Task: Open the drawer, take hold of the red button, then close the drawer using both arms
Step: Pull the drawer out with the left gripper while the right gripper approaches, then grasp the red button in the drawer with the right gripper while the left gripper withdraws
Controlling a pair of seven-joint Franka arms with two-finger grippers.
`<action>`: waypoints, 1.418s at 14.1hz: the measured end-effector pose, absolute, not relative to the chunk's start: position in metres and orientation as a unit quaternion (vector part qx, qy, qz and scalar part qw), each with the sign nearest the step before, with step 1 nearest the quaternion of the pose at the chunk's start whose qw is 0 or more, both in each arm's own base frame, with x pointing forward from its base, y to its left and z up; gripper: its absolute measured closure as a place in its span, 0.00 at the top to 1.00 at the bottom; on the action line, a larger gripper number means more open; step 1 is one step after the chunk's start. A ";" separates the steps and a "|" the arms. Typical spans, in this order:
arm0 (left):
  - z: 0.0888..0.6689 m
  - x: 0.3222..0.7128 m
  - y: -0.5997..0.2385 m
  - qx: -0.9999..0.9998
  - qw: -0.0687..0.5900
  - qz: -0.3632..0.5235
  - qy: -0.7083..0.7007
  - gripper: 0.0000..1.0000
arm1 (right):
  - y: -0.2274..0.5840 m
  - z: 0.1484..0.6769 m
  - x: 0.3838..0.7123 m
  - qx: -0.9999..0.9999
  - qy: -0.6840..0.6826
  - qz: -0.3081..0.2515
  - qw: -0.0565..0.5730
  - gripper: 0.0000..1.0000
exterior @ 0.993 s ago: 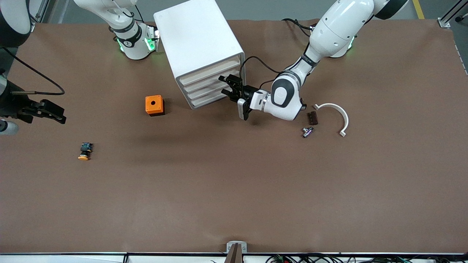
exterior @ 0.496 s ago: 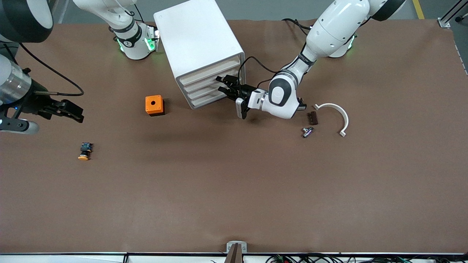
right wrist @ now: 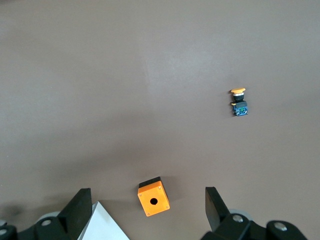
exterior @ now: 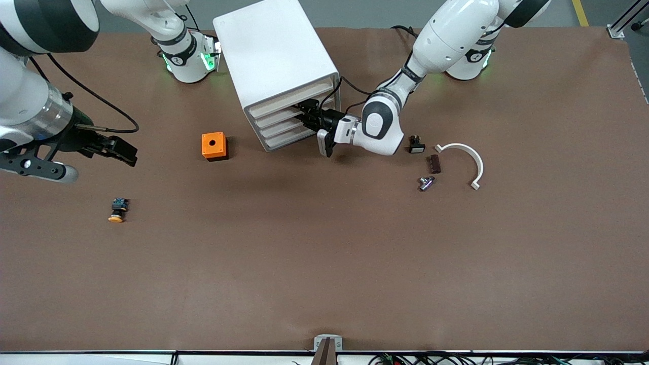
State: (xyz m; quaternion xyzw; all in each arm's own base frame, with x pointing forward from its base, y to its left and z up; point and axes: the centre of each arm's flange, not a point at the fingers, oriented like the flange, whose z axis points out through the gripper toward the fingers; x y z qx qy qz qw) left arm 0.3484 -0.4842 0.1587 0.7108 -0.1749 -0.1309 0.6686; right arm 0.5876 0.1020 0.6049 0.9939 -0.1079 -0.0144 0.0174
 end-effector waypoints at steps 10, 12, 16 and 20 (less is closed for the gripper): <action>0.158 0.357 -0.478 0.717 0.665 -0.137 -0.157 0.10 | 0.173 0.605 0.570 0.982 -0.188 -0.012 0.020 1.00; 0.158 0.364 -0.475 0.720 0.664 -0.139 -0.147 0.10 | 0.201 0.605 0.561 0.978 -0.209 -0.010 0.021 1.00; 0.161 0.393 -0.461 0.728 0.661 -0.126 -0.129 0.09 | 0.249 0.603 0.542 0.969 -0.247 -0.022 0.008 1.00; 0.169 0.432 -0.444 0.742 0.649 -0.119 -0.117 0.09 | 0.292 0.584 0.527 0.955 -0.294 -0.046 0.008 1.00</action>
